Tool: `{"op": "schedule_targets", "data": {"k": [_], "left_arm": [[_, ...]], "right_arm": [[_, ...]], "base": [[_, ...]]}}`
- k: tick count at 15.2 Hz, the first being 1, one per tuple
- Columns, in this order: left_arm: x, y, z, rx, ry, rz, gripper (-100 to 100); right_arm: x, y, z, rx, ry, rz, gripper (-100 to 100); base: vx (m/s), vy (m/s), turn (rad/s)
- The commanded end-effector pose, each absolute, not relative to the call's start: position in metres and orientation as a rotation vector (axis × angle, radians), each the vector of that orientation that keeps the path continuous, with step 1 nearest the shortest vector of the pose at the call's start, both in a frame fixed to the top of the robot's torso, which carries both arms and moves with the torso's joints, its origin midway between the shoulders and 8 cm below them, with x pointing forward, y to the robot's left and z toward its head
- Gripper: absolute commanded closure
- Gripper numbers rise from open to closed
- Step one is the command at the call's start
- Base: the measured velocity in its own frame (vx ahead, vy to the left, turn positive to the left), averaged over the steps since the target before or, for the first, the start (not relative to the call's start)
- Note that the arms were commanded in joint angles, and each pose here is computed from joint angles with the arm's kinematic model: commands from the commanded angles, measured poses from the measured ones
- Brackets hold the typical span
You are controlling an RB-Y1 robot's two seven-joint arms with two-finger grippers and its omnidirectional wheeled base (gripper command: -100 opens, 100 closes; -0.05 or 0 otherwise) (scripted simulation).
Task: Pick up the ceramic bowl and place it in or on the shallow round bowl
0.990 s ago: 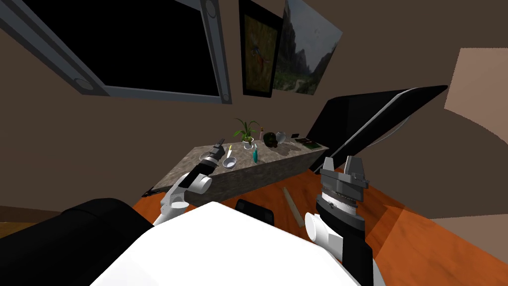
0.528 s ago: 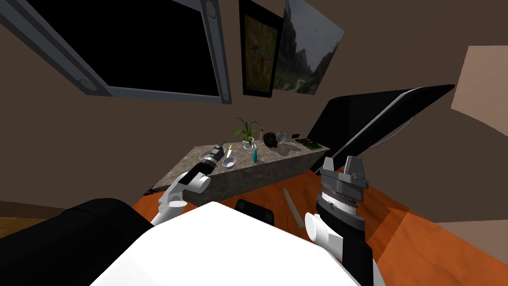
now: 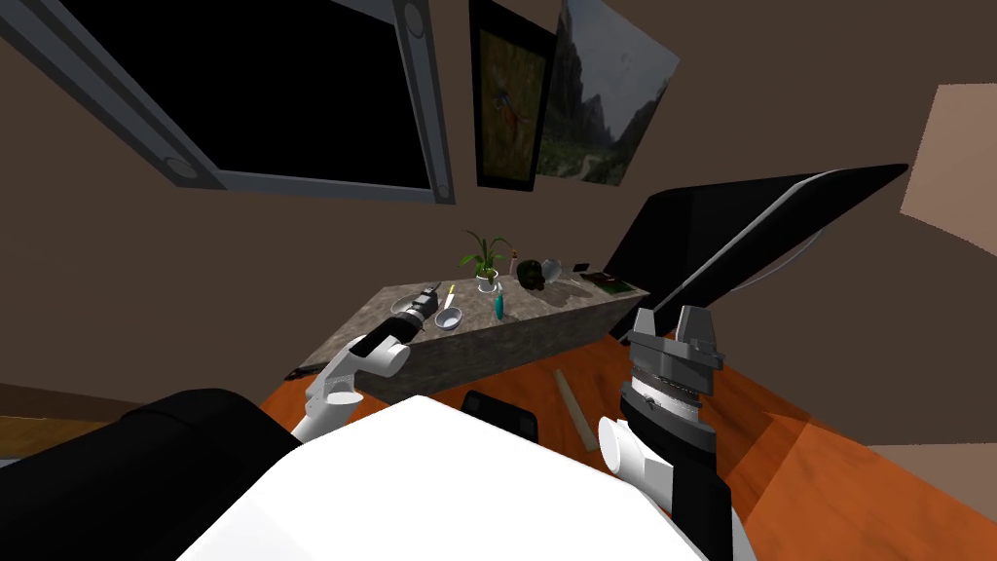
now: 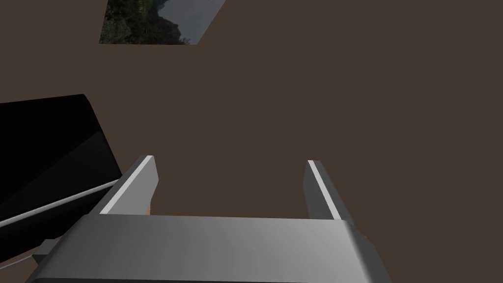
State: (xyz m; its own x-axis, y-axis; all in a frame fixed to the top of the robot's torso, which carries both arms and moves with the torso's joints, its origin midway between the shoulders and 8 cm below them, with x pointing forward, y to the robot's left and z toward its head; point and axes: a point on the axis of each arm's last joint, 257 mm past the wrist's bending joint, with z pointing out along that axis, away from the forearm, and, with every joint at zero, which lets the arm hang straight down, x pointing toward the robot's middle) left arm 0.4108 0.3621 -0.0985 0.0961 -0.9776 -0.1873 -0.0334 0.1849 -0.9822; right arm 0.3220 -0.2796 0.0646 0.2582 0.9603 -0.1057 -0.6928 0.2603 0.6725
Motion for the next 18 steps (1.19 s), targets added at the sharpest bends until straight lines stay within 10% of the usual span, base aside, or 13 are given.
{"op": "schedule_targets", "data": {"k": [1, 18], "left_arm": [[0.41, 0.37, -0.11, -1.18, 1.264, -0.965, -100], [0.389, 0.405, -0.184, -1.48, 1.432, -0.789, -100]], "right_arm": [[0.322, -0.28, 0.065, 0.563, 0.567, 1.204, 0], [0.322, -0.28, 0.065, 0.563, 0.567, 1.204, 0]], "base": [[0.011, -0.029, 0.035], [0.015, -0.025, 0.025]]}}
